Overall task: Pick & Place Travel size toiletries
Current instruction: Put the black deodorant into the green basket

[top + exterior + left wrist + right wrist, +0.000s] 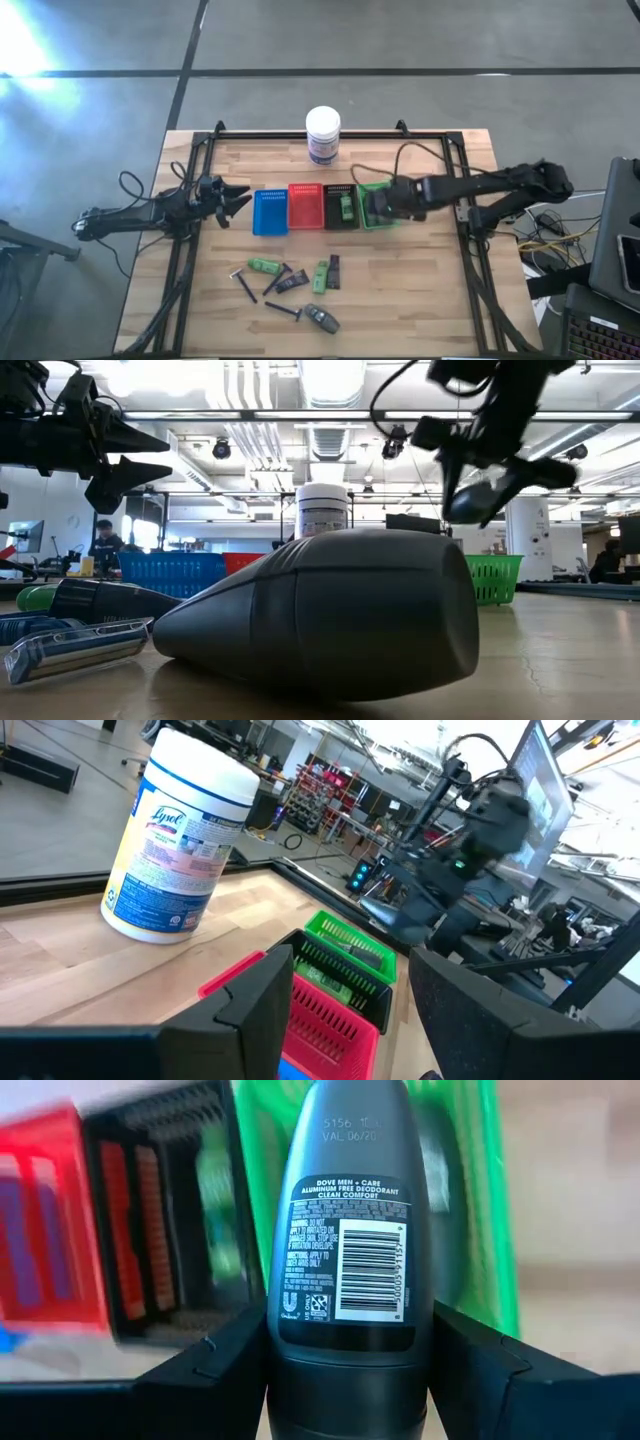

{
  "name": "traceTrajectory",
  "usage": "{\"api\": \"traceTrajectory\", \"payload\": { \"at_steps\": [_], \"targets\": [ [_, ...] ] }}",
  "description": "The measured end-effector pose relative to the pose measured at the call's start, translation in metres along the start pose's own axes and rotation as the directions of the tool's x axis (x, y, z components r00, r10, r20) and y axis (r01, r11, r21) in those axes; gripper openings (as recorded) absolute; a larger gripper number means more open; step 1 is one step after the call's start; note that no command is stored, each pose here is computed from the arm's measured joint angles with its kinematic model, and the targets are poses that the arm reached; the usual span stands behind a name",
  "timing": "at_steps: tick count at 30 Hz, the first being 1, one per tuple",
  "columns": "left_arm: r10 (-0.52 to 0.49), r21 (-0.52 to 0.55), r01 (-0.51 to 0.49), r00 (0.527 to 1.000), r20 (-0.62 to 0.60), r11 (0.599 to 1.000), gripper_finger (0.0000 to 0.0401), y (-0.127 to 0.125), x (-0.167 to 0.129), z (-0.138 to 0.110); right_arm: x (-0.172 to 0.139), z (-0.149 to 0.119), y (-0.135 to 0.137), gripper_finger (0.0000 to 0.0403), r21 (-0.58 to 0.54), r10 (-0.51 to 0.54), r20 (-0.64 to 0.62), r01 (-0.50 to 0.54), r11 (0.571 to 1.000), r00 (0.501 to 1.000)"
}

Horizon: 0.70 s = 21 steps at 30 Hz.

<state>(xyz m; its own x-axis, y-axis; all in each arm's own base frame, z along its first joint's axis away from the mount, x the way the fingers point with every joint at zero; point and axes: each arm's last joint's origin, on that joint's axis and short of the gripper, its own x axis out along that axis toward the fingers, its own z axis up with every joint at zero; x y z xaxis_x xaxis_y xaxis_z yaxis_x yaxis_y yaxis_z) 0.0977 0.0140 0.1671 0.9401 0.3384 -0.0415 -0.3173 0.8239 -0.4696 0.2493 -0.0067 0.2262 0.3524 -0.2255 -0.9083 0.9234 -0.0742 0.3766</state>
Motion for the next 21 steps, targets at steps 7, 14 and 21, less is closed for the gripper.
{"api": "traceTrajectory", "payload": {
  "at_steps": [7, 14, 21],
  "targets": [
    [0.0, 0.0, 0.0, 1.0, 0.0, 1.0, 0.0207, 0.0, 0.0, 0.0, 0.022, 0.014, 0.014, 0.0213, -0.058, -0.039, 0.035, 0.041, 0.997, 0.999],
    [0.0, 0.0, 0.0, 1.0, 0.001, 1.0, 0.0207, 0.0, 0.0, 0.0, 0.045, 0.009, 0.028, 0.0219, -0.094, -0.107, 0.04, 0.11, 0.989, 0.993],
    [0.0, 0.0, 0.0, 1.0, 0.001, 1.0, 0.0207, 0.0, 0.0, 0.0, 0.062, 0.005, 0.042, 0.0273, -0.158, -0.168, 0.058, 0.176, 0.972, 0.984]
  ]
}}
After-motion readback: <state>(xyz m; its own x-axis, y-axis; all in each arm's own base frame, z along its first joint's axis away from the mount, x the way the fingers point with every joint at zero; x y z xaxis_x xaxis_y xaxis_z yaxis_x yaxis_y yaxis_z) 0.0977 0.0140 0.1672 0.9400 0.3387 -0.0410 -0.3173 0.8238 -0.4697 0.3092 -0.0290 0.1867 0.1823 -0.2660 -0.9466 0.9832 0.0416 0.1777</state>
